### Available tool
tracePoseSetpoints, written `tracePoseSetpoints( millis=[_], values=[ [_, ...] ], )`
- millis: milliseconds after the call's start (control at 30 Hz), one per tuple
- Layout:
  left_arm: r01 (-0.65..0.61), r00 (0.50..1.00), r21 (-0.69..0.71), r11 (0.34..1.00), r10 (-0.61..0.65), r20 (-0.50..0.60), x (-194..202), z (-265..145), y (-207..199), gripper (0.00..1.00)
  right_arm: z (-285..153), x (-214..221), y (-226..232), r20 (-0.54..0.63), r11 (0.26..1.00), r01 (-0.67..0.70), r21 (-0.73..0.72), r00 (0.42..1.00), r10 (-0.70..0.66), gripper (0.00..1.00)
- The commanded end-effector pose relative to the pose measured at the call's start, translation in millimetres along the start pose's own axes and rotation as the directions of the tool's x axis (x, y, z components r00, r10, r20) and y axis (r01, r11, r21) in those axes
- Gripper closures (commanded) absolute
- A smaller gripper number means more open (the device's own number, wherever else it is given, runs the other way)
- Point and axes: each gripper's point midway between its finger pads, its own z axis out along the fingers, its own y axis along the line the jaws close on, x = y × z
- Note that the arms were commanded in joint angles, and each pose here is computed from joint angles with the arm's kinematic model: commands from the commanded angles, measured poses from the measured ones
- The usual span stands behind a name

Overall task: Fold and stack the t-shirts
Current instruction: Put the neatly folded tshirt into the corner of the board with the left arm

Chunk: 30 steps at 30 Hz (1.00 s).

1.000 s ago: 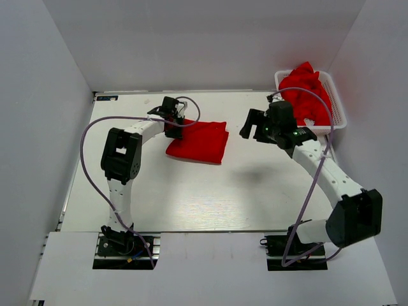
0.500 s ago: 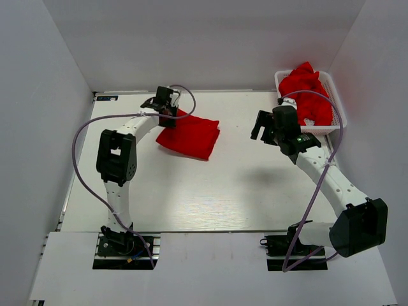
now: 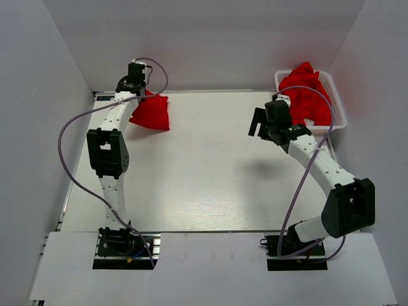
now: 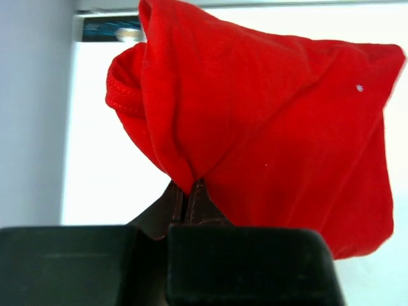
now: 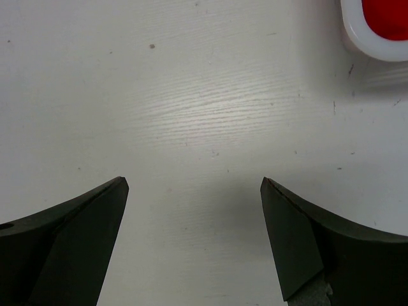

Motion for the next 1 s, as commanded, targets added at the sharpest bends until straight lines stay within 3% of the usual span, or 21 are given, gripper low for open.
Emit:
tracePoseSetpoints(
  millis=[0, 133, 333, 967],
  values=[
    [-0.008, 1.0, -0.127, 0.992, 0.009, 0.003, -10, 14, 47, 1.0, -2, -36, 11, 0.073, 1.0, -0.008, -0.021, 0.997, 0.009, 0.1],
    [-0.013, 0.995, -0.11, 0.994, 0.023, 0.093, -25, 34, 65, 1.0, 5, -39, 19, 0.056, 0.999, -0.003, -0.04, 0.998, 0.005, 0.1],
    [-0.05, 0.991, -0.147, 0.988, 0.067, 0.113, -28, 66, 86, 1.0, 6, -44, 26, 0.049, 0.998, -0.001, -0.057, 0.999, 0.004, 0.1],
    [-0.006, 0.995, -0.211, 0.977, 0.027, 0.096, -2, 114, 149, 1.0, 13, -38, 36, -0.003, 0.996, 0.003, -0.094, 1.0, -0.003, 0.1]
  ],
)
